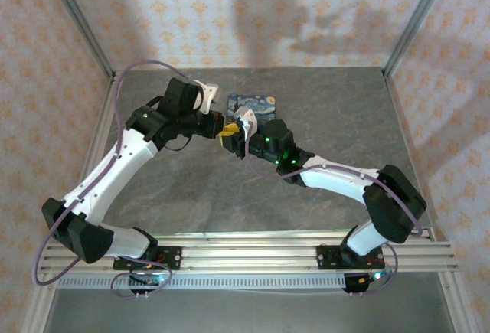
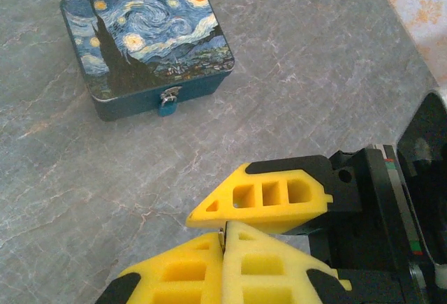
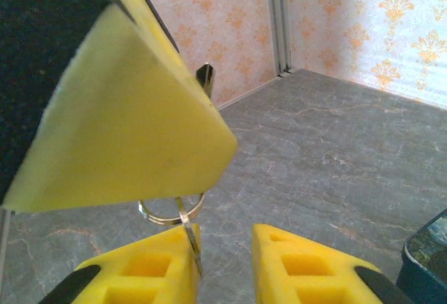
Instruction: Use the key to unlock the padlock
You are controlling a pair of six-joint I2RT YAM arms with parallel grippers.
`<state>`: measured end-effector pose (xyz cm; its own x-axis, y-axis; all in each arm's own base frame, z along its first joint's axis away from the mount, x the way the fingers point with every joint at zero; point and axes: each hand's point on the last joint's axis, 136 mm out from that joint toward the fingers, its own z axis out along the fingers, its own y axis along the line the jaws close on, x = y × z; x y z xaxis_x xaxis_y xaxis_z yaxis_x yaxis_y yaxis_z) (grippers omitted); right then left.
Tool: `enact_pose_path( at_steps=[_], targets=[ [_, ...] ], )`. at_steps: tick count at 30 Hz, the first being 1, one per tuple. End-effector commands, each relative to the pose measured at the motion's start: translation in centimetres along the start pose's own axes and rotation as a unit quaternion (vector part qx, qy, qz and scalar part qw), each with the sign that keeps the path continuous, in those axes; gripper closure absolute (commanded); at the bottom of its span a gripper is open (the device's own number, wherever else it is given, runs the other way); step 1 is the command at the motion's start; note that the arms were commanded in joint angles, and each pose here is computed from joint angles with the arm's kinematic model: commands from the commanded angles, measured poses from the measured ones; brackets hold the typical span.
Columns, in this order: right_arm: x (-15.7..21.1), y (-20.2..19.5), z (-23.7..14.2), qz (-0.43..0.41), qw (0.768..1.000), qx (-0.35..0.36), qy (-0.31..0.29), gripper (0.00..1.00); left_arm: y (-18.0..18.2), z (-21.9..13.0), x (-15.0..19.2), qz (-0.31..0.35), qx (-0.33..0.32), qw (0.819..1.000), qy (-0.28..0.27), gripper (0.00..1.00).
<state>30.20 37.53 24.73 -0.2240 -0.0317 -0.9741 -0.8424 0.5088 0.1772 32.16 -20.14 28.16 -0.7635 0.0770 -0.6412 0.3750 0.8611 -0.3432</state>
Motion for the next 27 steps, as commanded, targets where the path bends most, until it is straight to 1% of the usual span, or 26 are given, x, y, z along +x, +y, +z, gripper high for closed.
enact_pose_path(
  at_steps=[1,6,8,16,20,21,22,23,24,26,27],
  targets=[
    [-2.7,1.0,-0.4,-0.032,0.999,-0.015,-0.038,0.78,-0.5,-1.6,-0.2,0.003,0.011,1.0,-0.006,1.0],
    [-2.5,0.9,-0.7,-0.052,0.998,-0.009,-0.033,0.95,-0.4,-1.9,-0.1,0.006,0.009,1.0,-0.007,1.0],
    [-2.5,0.9,-0.9,-0.065,0.997,-0.006,-0.03,1.0,-0.4,-2.0,0.0,0.006,0.009,1.0,-0.007,1.0],
    [-2.4,0.6,-1.6,-0.116,0.993,0.009,-0.016,1.0,-0.1,-2.4,0.6,0.007,0.002,1.0,-0.008,1.0],
    [-1.5,0.0,-1.8,-0.17,0.985,0.024,0.022,1.0,0.5,-2.5,1.1,-0.008,-0.001,1.0,-0.008,1.0],
    [-1.2,-0.3,-1.9,-0.189,0.981,0.029,0.036,1.0,0.7,-2.5,1.2,-0.015,0.0,1.0,-0.009,0.96],
    [-1.0,-0.5,-2.0,-0.21,0.976,0.034,0.047,1.0,0.8,-2.6,1.2,-0.022,0.0,1.0,-0.011,0.86],
    [-0.7,-0.7,-2.0,-0.23,0.971,0.037,0.058,1.0,1.1,-2.7,1.4,-0.033,-0.001,0.999,-0.013,0.69],
    [-0.6,-0.9,-2.1,-0.247,0.966,0.041,0.064,1.0,1.3,-2.9,1.5,-0.039,0.0,0.999,-0.017,0.62],
    [-0.2,-1.0,-2.1,-0.279,0.956,0.039,0.079,1.0,1.7,-3.5,1.7,-0.047,0.003,0.999,-0.027,0.51],
    [0.1,-0.9,-2.1,-0.297,0.95,0.032,0.09,1.0,2.0,-3.9,1.8,-0.049,0.002,0.998,-0.034,0.48]
  ],
)
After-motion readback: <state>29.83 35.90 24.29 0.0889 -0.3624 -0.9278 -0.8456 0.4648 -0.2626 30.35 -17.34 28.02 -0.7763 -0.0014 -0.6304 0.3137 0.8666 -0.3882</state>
